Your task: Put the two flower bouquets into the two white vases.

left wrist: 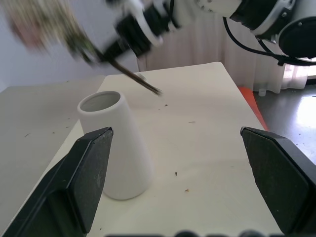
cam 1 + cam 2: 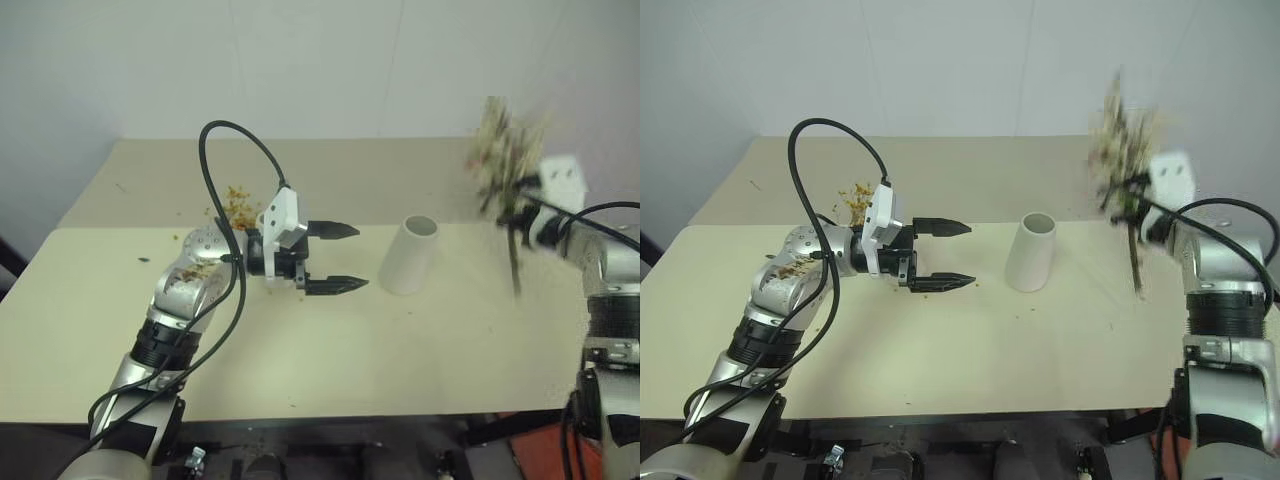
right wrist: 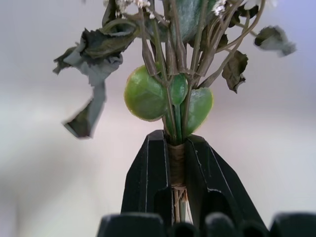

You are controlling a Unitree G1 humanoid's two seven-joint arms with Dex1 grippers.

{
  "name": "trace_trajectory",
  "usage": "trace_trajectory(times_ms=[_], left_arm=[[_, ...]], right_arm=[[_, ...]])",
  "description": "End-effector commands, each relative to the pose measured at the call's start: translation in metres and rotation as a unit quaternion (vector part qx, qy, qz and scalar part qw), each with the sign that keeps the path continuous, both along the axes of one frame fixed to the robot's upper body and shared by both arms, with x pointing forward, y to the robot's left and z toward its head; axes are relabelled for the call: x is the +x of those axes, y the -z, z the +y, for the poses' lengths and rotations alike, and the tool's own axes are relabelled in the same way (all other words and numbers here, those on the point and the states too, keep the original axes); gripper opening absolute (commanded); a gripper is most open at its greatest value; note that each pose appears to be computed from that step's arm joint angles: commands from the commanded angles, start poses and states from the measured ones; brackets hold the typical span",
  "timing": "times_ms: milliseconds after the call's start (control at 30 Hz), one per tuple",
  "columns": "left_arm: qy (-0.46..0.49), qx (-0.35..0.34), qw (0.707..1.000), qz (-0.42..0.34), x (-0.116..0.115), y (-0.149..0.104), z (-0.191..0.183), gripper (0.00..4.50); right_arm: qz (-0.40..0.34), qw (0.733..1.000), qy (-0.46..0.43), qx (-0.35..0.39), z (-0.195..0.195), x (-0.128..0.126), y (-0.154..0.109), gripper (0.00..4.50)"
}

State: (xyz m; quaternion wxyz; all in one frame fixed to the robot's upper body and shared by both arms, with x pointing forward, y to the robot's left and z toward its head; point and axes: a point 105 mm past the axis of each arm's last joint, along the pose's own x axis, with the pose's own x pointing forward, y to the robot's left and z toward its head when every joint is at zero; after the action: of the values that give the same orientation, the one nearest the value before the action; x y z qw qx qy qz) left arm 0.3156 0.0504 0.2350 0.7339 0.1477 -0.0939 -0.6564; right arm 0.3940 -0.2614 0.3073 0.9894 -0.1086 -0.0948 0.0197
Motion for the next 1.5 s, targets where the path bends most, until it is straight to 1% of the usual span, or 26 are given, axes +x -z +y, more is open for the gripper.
trace_trajectory(times_ms=[33, 67, 133, 200, 233, 367, 600, 733, 1100, 1267, 1333, 1367, 1400, 1500], left_arm=[[-0.002, -0.010, 1.000, -0.022, -0.002, -0.013, 0.005, 4.50], [-0.003, -0.011, 1.000, -0.021, -0.001, -0.013, 0.006, 4.50], [-0.007, -0.015, 1.000, -0.018, 0.000, -0.013, 0.008, 4.50], [-0.011, -0.015, 1.000, -0.017, 0.001, -0.013, 0.010, 4.50], [-0.013, -0.015, 1.000, -0.016, 0.001, -0.013, 0.010, 4.50], [-0.017, -0.015, 1.000, -0.015, 0.002, -0.012, 0.012, 4.50], [-0.021, -0.014, 1.000, -0.013, 0.000, -0.010, 0.014, 4.50], [-0.022, -0.014, 1.000, -0.012, -0.001, -0.009, 0.014, 4.50], [-0.018, -0.013, 1.000, -0.009, 0.000, -0.007, 0.011, 4.50], [-0.019, -0.008, 1.000, -0.011, 0.000, -0.007, 0.012, 4.50], [-0.019, -0.008, 1.000, -0.011, 0.000, -0.007, 0.012, 4.50], [-0.019, -0.008, 1.000, -0.011, 0.000, -0.007, 0.013, 4.50], [-0.020, -0.007, 1.000, -0.011, 0.000, -0.007, 0.013, 4.50], [-0.021, -0.006, 1.000, -0.011, 0.000, -0.007, 0.014, 4.50]], right_arm=[[-0.207, 0.961, -0.163, 0.090, 0.035, -0.057, -0.072, 0.22], [-0.246, 0.940, -0.201, 0.121, 0.044, -0.071, -0.079, 0.22], [-0.285, 0.915, -0.238, 0.158, 0.058, -0.085, -0.085, 0.22], [-0.284, 0.910, -0.255, 0.165, 0.070, -0.088, -0.080, 0.22], [-0.278, 0.910, -0.261, 0.163, 0.075, -0.087, -0.076, 0.22], [-0.258, 0.921, -0.268, 0.114, 0.088, -0.084, -0.058, 0.22], [-0.228, 0.935, -0.242, 0.123, 0.077, -0.064, -0.036, 0.22], [-0.199, 0.943, -0.236, 0.122, 0.077, -0.054, -0.019, 0.22], [-0.139, 0.959, -0.225, 0.099, 0.083, -0.039, 0.024, 0.22], [-0.128, 0.965, -0.211, 0.095, 0.083, -0.034, 0.034, 0.22], [-0.128, 0.963, -0.215, 0.099, 0.084, -0.034, 0.035, 0.94], [-0.128, 0.962, -0.218, 0.102, 0.084, -0.034, 0.035, 1.16], [-0.129, 0.962, -0.219, 0.102, 0.084, -0.034, 0.035, 1.49], [-0.125, 0.962, -0.222, 0.097, 0.086, -0.036, 0.037, 2.55]])
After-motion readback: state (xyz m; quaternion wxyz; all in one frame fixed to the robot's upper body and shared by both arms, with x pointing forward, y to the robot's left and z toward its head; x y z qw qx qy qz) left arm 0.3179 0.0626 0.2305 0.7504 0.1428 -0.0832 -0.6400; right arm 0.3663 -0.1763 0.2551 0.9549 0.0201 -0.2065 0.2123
